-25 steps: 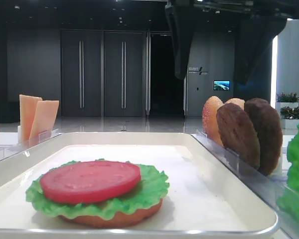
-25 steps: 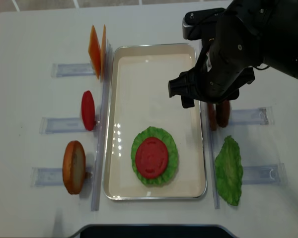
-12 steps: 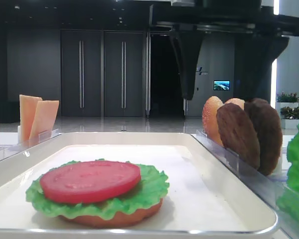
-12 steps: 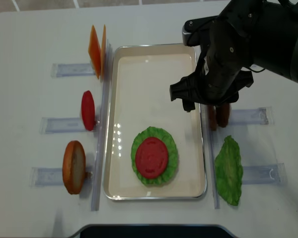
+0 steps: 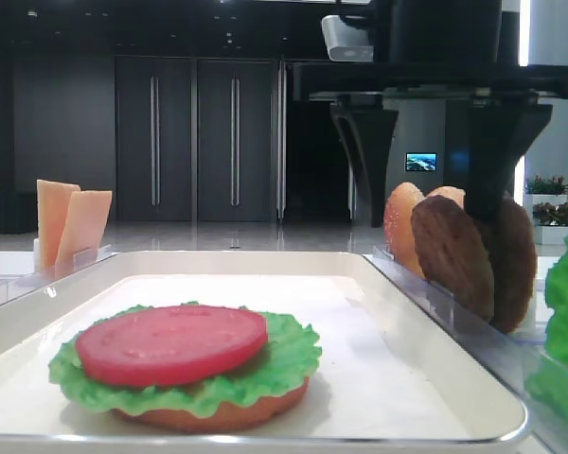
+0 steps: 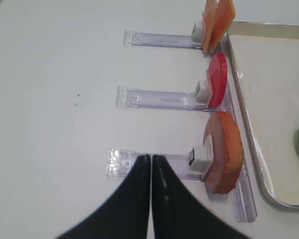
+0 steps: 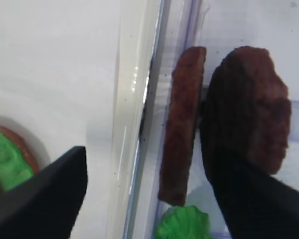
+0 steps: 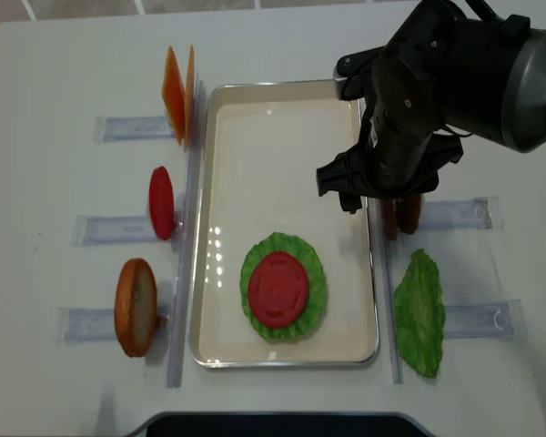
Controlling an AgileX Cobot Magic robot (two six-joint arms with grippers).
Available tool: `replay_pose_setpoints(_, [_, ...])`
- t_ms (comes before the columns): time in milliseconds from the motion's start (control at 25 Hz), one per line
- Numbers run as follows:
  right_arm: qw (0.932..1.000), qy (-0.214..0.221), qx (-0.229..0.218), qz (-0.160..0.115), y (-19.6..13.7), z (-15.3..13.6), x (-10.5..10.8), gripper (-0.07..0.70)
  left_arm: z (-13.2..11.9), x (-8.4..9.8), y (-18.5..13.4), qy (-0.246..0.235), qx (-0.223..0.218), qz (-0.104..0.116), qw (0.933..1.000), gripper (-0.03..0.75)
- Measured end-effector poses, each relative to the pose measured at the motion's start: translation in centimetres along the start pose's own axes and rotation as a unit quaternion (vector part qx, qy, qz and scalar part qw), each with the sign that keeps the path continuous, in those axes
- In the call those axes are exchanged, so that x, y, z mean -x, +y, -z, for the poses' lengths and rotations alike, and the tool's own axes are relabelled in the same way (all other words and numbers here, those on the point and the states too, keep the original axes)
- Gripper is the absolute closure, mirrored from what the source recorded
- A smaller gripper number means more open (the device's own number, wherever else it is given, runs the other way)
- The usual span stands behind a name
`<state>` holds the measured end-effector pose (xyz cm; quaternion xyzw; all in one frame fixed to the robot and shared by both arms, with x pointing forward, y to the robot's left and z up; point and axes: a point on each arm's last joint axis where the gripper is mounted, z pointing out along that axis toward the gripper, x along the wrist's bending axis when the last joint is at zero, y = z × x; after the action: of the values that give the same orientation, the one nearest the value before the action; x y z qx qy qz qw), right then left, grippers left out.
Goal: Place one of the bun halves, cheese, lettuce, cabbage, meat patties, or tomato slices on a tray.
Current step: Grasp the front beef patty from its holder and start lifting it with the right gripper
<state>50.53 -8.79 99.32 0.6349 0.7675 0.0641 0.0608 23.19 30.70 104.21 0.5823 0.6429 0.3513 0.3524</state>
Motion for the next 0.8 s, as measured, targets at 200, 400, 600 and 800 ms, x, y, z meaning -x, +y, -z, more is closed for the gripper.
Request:
replay_pose_setpoints(200, [1.0000, -0.006, -0.001, -0.002, 0.4, -0.6, 0.4, 0.104, 0.0, 0.0, 0.0, 0.000, 0.000, 0.000, 1.0000, 0.715])
replay_pose_setpoints(400, [0.9998, -0.018, -0.010, 0.004, 0.5, -1.6, 0.3, 0.110, 0.0, 0.0, 0.0, -0.001, 0.000, 0.000, 1.0000, 0.715])
replay_pose_setpoints(600, [0.9996, -0.026, -0.008, 0.012, 0.6, -1.9, 0.4, 0.207, 0.0, 0.0, 0.0, -0.001, 0.000, 0.000, 1.0000, 0.715])
replay_pose_setpoints(800, [0.9995, -0.027, -0.007, 0.014, 0.6, -1.9, 0.4, 0.402, 0.0, 0.0, 0.0, -0.001, 0.000, 0.000, 1.0000, 0.715])
